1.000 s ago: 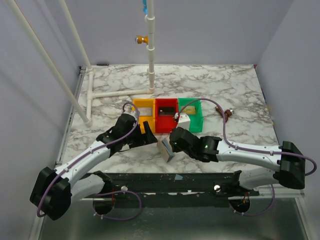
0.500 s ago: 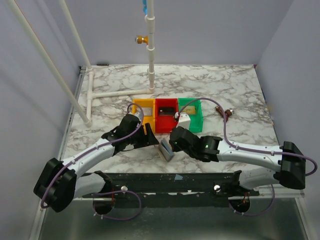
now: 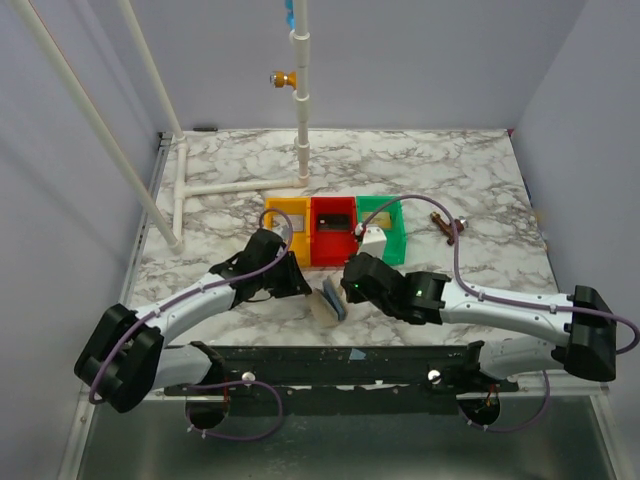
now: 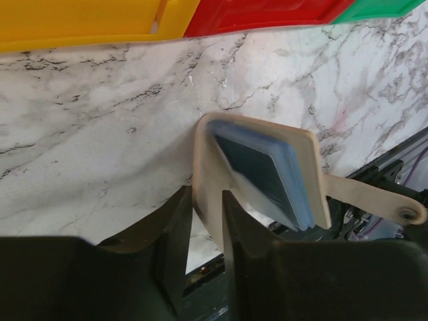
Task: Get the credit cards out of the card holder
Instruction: Open the card holder at the corner of the board.
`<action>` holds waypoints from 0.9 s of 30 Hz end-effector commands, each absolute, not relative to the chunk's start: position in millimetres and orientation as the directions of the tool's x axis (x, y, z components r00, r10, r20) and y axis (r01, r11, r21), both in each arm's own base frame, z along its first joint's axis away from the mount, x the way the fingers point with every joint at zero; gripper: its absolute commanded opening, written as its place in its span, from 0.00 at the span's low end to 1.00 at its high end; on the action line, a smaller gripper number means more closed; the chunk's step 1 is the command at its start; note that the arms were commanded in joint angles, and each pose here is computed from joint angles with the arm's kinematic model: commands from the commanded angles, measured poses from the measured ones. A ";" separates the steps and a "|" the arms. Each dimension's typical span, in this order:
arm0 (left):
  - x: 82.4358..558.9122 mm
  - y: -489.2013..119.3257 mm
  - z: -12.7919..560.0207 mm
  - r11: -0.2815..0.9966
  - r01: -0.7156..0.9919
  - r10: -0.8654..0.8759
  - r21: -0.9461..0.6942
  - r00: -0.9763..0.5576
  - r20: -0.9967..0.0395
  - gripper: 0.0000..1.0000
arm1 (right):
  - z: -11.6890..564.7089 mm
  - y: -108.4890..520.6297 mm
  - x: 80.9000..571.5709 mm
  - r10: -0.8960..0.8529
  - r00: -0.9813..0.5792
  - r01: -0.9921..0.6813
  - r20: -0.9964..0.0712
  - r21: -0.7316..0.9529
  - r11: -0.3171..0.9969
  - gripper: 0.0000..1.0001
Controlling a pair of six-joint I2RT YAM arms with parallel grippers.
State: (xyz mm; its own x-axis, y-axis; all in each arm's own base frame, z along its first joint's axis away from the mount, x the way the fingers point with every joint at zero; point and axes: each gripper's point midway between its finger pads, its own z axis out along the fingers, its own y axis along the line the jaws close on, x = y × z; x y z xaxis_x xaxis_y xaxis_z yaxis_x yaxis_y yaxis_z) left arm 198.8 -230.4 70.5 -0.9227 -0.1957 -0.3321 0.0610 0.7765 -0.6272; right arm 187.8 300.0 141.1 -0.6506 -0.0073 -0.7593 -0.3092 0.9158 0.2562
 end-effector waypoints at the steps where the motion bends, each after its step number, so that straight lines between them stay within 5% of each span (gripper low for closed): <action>1: 200.6 -229.2 62.8 0.803 0.081 -0.157 -0.591 -0.927 -0.340 0.20 | 161.6 289.7 191.7 0.049 -0.612 -0.277 -0.789 0.272 0.921 0.01; 11: 211.7 -226.3 60.7 0.841 0.104 -0.118 -0.532 -0.923 -0.367 0.11 | 161.8 281.6 190.9 0.048 -0.610 -0.264 -0.791 0.260 0.929 0.01; 16: 209.6 -235.0 79.5 0.809 0.157 -0.089 -0.566 -0.920 -0.382 0.32 | 152.6 267.3 190.8 0.052 -0.626 -0.199 -0.778 0.224 0.954 0.01; 25: 201.8 -236.4 76.8 0.809 0.169 -0.064 -0.563 -0.926 -0.371 0.37 | 86.1 199.6 173.8 0.078 -0.715 0.080 -0.694 0.030 0.996 0.01; 27: 199.7 -236.5 73.8 0.807 0.168 -0.063 -0.566 -0.929 -0.365 0.40 | 82.2 194.7 171.8 0.099 -0.718 0.105 -0.689 0.034 0.994 0.07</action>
State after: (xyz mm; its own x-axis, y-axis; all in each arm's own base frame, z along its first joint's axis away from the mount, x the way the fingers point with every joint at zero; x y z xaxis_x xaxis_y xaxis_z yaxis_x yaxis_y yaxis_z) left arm 204.3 -234.1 73.3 -0.9252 -0.0839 -0.3702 0.1492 0.8164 -0.5578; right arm 178.4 229.1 99.3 -0.7148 0.0525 -0.6973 -0.0264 0.9944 0.1020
